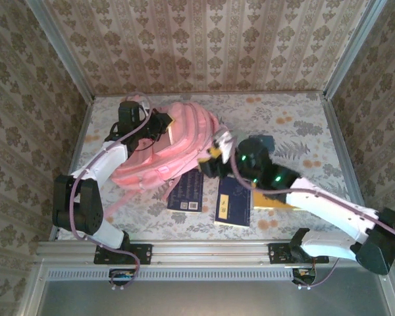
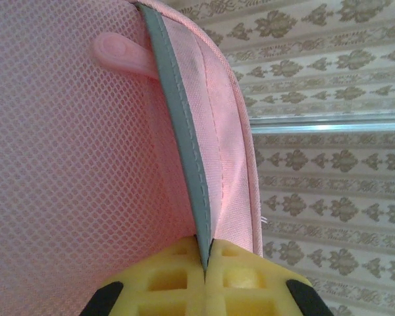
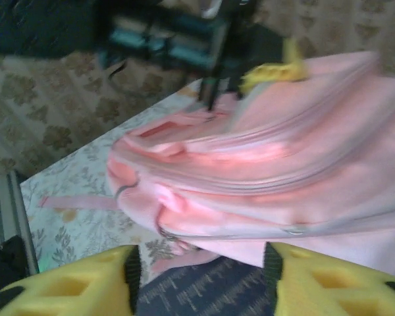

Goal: Pack the student bag

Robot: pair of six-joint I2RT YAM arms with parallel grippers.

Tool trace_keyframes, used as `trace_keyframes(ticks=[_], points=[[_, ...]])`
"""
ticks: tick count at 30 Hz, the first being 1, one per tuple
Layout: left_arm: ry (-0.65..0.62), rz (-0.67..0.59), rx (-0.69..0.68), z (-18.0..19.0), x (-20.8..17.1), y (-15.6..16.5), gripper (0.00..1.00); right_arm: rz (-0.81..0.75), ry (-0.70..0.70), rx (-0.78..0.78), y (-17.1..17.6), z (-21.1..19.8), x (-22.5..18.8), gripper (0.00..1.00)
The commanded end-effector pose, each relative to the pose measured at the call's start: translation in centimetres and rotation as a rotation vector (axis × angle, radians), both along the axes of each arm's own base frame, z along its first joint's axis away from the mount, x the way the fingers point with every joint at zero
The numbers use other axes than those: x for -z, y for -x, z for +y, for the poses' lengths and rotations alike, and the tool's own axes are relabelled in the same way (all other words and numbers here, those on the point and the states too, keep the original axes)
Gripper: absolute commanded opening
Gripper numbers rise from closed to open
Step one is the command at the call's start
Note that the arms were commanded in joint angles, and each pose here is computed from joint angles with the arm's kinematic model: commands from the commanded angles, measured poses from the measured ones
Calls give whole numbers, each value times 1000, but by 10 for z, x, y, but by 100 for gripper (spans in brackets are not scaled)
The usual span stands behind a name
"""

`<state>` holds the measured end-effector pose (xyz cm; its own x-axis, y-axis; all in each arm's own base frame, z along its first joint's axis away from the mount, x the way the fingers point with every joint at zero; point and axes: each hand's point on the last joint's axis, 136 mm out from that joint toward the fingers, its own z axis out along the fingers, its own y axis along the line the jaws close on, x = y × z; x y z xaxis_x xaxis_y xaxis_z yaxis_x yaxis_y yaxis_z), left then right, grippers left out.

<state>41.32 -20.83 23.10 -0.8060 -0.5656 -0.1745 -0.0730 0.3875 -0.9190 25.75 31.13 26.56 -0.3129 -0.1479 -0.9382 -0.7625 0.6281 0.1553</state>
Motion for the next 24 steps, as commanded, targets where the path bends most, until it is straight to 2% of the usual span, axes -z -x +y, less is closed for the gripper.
trace_keyframes(ticks=[1, 2, 10, 24], points=[[109, -170, -32, -1, -72, -10, 0, -146, 7, 23, -4, 21, 29, 46], [109, -168, -39, 0, -72, -10, 0, -157, 2, 14, -1, 31, 40, 41], [112, -143, -84, 11, -69, -6, 0, -298, 61, 43, -5, 78, 101, 41], [118, -103, -113, 19, -56, -10, 0, -239, 71, 115, -30, 114, 149, 39]])
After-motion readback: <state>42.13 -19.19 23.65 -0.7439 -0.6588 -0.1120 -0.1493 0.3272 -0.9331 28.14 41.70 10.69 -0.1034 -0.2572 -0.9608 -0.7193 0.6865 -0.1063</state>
